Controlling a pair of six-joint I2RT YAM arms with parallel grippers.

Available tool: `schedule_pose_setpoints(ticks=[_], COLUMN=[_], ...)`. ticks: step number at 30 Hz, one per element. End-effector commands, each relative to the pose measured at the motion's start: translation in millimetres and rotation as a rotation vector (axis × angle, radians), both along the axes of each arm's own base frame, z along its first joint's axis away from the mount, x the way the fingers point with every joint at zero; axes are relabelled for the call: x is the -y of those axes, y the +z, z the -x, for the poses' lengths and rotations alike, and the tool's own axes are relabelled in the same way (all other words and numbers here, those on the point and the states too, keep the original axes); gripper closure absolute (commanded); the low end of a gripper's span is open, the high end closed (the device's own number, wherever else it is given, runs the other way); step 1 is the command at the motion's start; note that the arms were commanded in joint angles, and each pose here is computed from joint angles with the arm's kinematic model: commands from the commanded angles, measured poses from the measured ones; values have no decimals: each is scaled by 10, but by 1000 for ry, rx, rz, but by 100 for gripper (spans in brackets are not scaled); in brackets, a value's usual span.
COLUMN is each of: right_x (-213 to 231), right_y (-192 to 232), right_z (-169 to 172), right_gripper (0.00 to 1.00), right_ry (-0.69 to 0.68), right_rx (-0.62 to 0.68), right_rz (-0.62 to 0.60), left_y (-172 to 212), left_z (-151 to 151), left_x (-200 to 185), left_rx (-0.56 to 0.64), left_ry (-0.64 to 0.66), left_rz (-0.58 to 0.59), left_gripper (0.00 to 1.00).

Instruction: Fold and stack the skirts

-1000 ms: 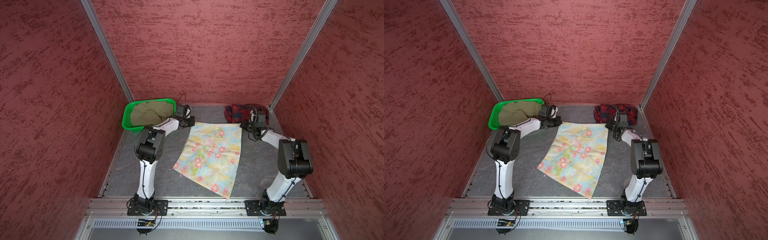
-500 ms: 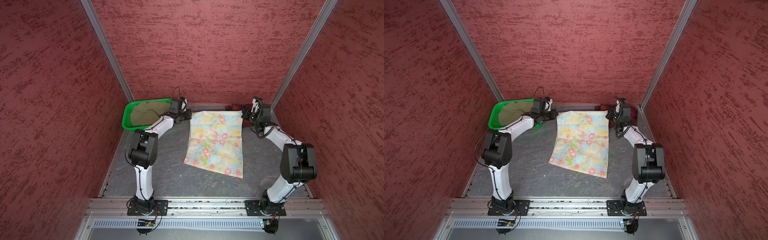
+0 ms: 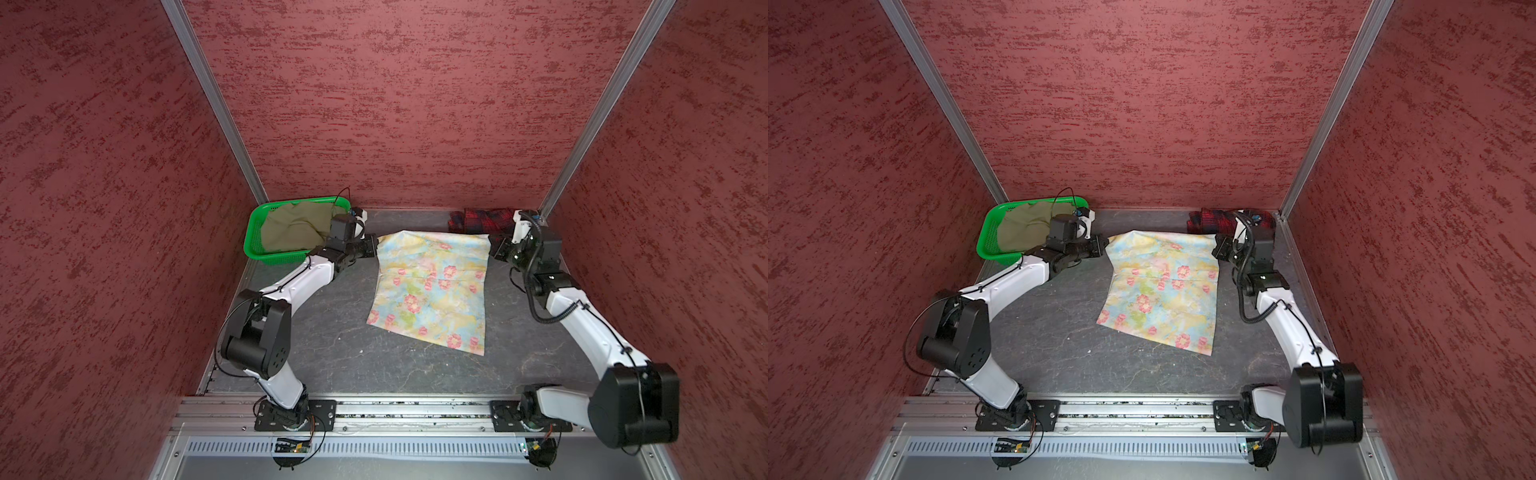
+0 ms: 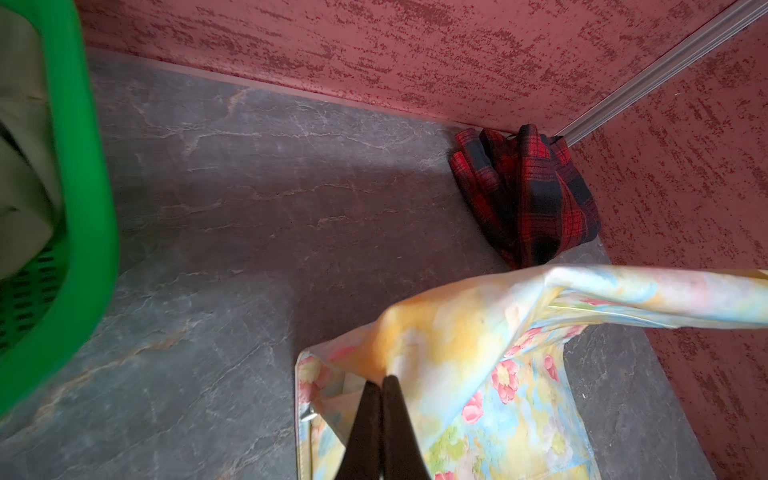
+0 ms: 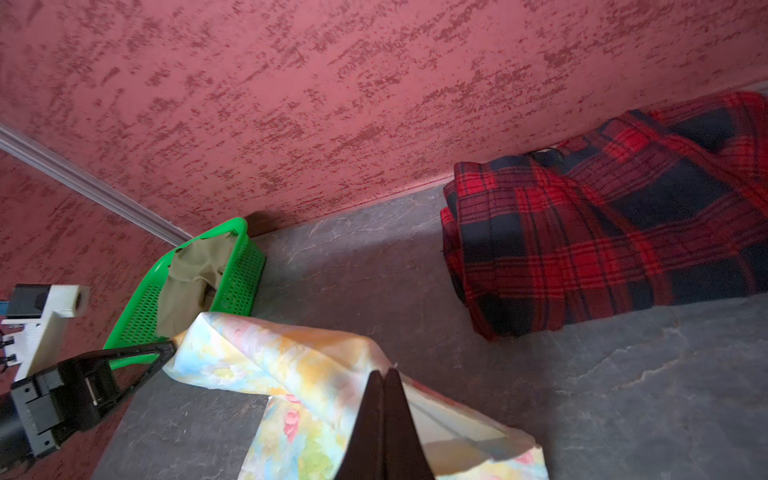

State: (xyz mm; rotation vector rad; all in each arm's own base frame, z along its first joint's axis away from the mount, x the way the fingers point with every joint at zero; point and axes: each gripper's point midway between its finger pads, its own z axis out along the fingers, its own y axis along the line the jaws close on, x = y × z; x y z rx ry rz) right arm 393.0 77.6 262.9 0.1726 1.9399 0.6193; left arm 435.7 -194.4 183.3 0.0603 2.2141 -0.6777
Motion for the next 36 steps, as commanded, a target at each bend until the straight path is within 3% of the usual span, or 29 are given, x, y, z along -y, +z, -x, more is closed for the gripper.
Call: schedule_pose_setpoints(ticks=[1,10,18,23,25,26,27,29,30,32,36], right_x=[25,66,98,105,104,97,95,100,107,124,56], right_y=[-229,-947,-1516,-1623,-1619,-1603,-1586,-1558,-1557,-1569,-1670], right_z=[320,1032,1304,1399,1417,1421,1422,1423,1431,1447,1509], right_gripper=[100,100,100,100,100,95,82,58,47,38,32], right_ry=[-26,-72,-129,-127,-122,-115,-111,-113,-119,-140,-137], right_rx=[-87,-252,-426,-472,-478,-481,-483,-495,-509,-538,-622], right_rz=[11,-56,-117,-105,-95,-92,-88,-80,-79,-89,-142], left_y=[41,-499,-930,-1008,-969,-934,-893,-809,-769,-710,-697], left_z=[195,762,1036,1154,1191,1202,1211,1228,1239,1253,1244], left_x=[-8,-128,-214,-201,-183,-173,-174,-196,-230,-280,-290], left_rx=[41,-31,-96,-106,-90,-79,-69,-46,-36,-23,-81], left_ry=[5,60,127,138,129,124,123,127,137,153,152], left_rz=[-20,-98,-104,-117,-110,-108,-104,-103,-110,-109,-105], left_gripper=[100,100,100,91,82,69,53,36,31,29,27])
